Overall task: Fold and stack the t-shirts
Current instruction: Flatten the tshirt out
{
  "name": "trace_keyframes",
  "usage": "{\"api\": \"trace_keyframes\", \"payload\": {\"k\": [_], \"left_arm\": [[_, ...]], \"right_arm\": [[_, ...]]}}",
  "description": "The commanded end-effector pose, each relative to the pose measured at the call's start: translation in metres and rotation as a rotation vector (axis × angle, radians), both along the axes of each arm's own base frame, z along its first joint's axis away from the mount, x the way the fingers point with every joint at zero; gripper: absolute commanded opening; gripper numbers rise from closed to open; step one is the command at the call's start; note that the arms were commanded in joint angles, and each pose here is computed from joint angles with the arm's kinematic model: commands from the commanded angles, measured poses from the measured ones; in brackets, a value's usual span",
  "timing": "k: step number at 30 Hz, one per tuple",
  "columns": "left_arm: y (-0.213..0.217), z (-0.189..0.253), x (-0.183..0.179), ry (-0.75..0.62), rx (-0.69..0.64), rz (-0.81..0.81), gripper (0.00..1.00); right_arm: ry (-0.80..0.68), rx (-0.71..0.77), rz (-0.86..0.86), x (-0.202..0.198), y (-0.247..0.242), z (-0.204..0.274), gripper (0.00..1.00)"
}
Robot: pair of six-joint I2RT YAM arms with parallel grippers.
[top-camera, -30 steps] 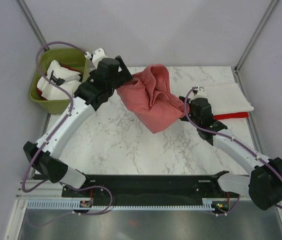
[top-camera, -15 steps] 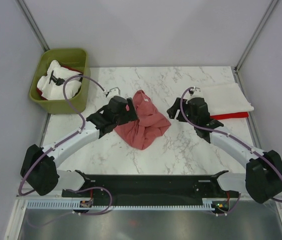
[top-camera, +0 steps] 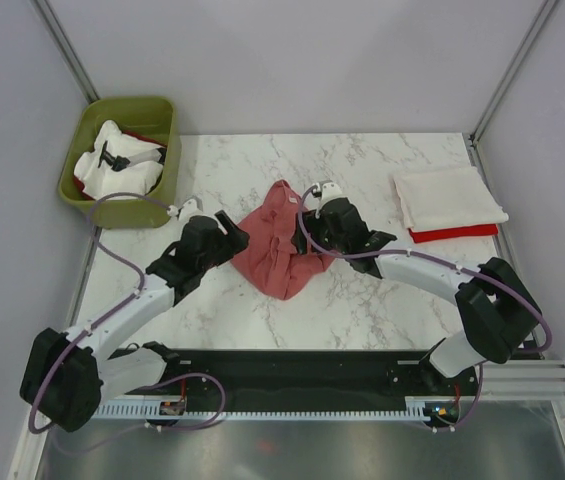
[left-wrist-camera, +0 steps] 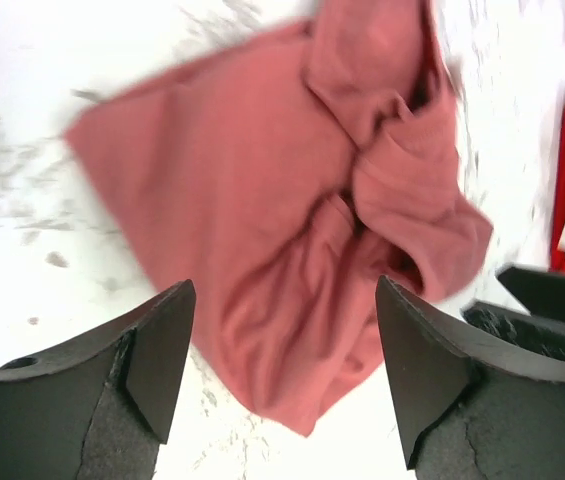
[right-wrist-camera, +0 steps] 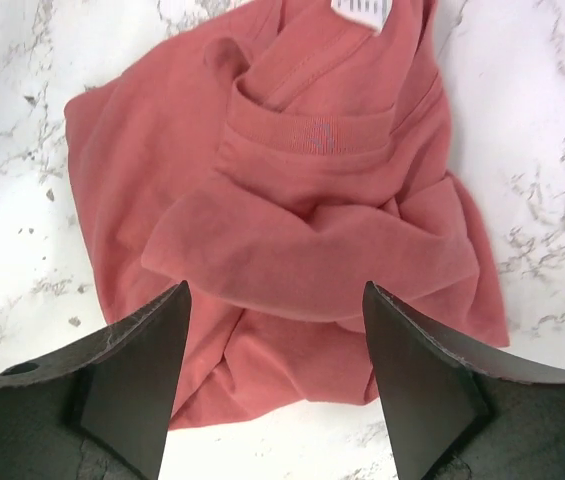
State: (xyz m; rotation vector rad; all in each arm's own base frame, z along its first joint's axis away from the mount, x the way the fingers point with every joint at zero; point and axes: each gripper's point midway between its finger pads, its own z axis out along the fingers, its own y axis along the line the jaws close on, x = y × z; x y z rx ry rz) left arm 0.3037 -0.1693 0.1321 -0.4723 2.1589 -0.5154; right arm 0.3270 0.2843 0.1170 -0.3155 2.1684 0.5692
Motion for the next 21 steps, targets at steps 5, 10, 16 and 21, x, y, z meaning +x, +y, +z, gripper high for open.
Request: {"api": "trace_keyframes", "payload": {"k": [5,10,16,21], "left_arm": [[0.02,-0.004,0.01,0.016,-0.27,0.157,0.79],[0.017,-0.011,0.012,0.034,-0.3,0.143,0.79],[0.019,-0.009,0.012,0.018,-0.275,0.129,0.79],[0.016,-0.011,0.012,0.023,-0.256,0.1,0.78]], "right_arm": [[-0.124,-0.051,0.035,0.017,0.035,0.036,0.74],[-0.162,-0.233,0.088,0.01,0.069,0.018,0.77],[-0.17,-0.416,0.026,0.024,0.065,0.001,0.66],[-0.177,-0.472,-0.07,0.027,0.04,0.001,0.44]]}}
